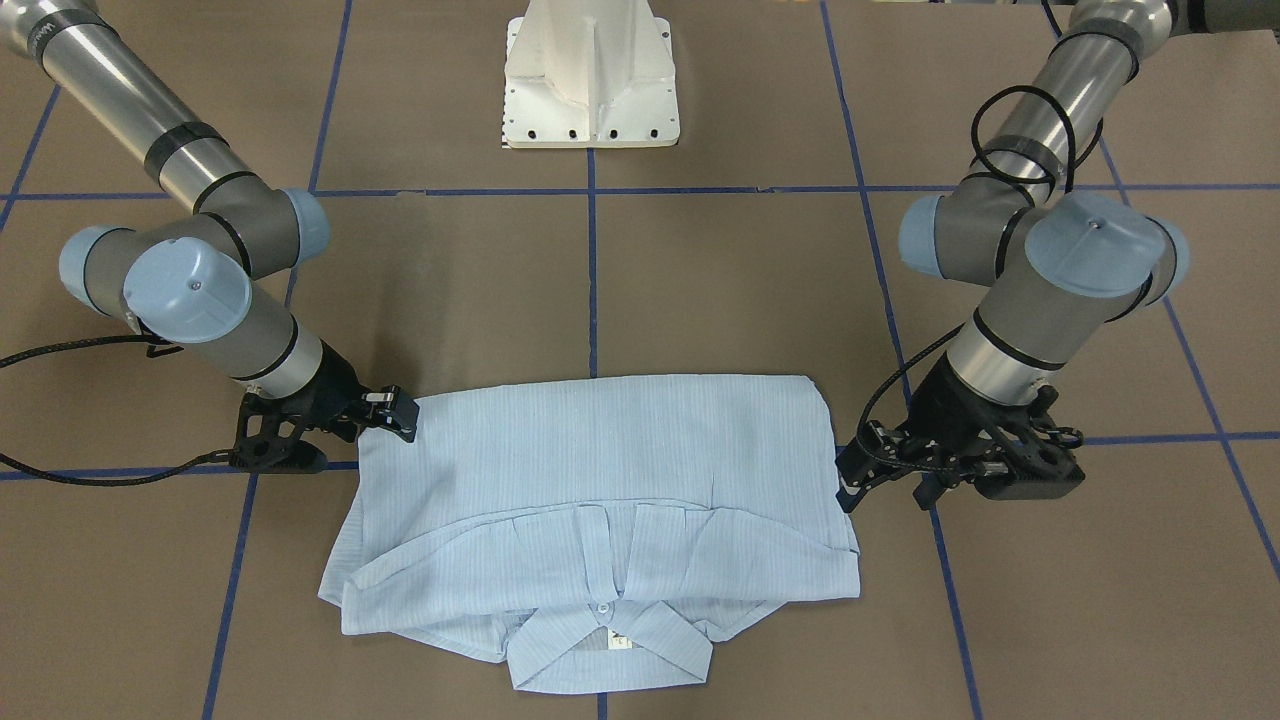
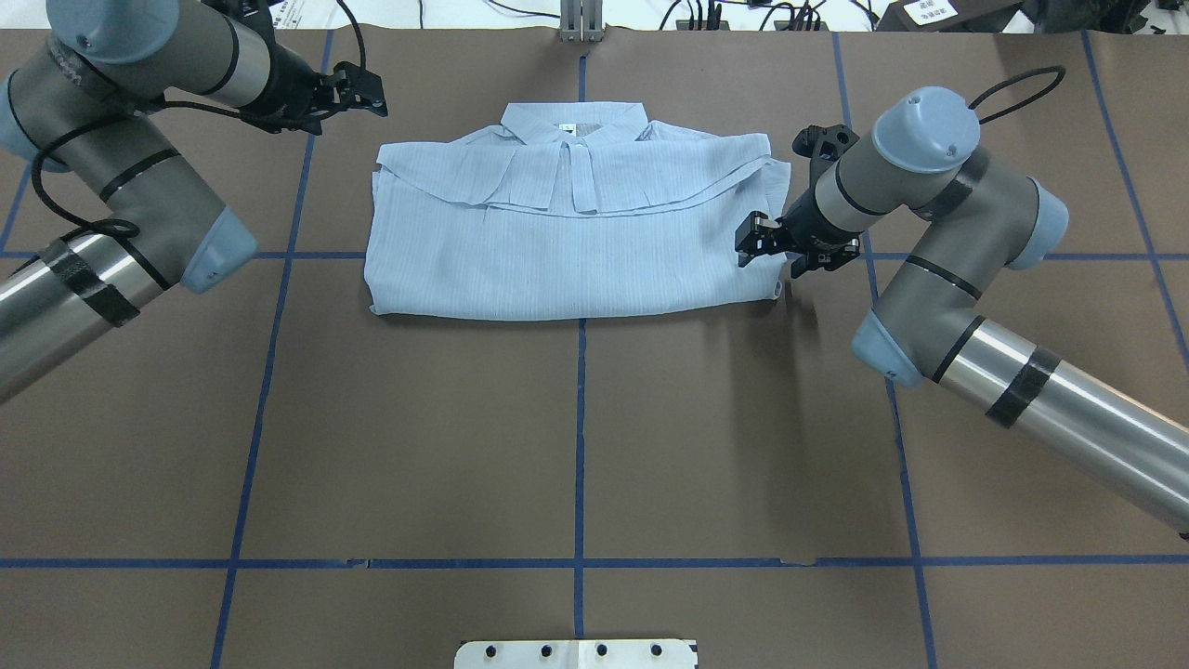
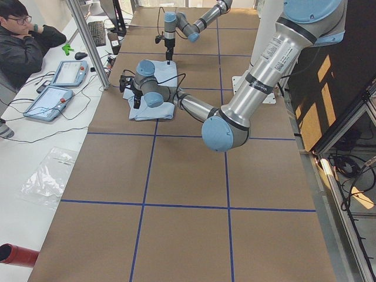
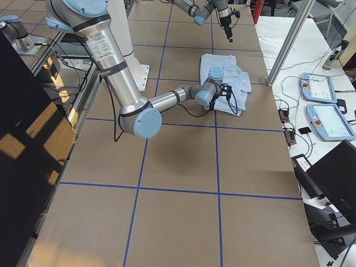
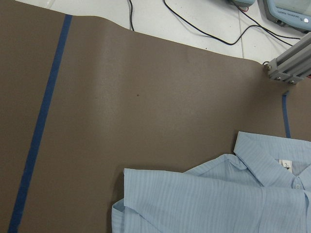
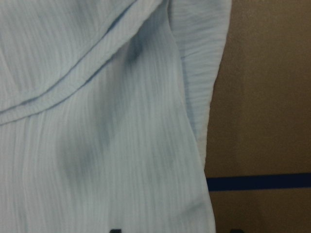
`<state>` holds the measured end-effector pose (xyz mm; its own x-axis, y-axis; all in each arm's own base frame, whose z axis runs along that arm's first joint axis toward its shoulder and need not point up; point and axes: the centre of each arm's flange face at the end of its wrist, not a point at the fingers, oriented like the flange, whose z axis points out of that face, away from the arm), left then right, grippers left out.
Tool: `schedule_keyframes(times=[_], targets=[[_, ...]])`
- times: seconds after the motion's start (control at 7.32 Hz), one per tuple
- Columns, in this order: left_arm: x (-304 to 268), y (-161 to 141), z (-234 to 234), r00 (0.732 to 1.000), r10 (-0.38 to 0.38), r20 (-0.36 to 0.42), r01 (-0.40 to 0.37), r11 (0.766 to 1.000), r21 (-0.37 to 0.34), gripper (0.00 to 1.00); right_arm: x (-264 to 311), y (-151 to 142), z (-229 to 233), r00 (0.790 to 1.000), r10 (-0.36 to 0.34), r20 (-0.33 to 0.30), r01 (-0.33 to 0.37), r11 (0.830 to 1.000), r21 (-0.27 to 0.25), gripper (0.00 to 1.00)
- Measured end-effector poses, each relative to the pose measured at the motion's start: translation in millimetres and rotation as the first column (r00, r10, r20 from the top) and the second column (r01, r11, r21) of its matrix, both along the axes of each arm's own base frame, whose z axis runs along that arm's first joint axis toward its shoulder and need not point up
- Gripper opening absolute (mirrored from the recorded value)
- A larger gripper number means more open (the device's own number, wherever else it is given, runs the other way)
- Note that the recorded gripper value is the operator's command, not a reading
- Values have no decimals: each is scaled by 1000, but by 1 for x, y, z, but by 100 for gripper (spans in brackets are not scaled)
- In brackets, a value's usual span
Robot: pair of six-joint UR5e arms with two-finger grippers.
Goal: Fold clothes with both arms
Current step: 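Lower the right gripper to the folded shirt's side edge and grasp it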
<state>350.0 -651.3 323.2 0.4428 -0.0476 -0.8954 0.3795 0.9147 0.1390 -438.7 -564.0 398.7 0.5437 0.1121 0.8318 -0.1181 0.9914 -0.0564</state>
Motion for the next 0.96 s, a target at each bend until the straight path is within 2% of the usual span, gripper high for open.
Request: schedule_keyframes(times=[0.82,0.96], targets=[[-2,3,5,1000,1,2,-1,1000,0,100,22,-16,5,1000,14,-2,-14,1000,-8,58],[-2,4,7,1000,0,3,0,1000,-1,100,18,-14,6,1000,7,-5,-7,1000,-8,51]])
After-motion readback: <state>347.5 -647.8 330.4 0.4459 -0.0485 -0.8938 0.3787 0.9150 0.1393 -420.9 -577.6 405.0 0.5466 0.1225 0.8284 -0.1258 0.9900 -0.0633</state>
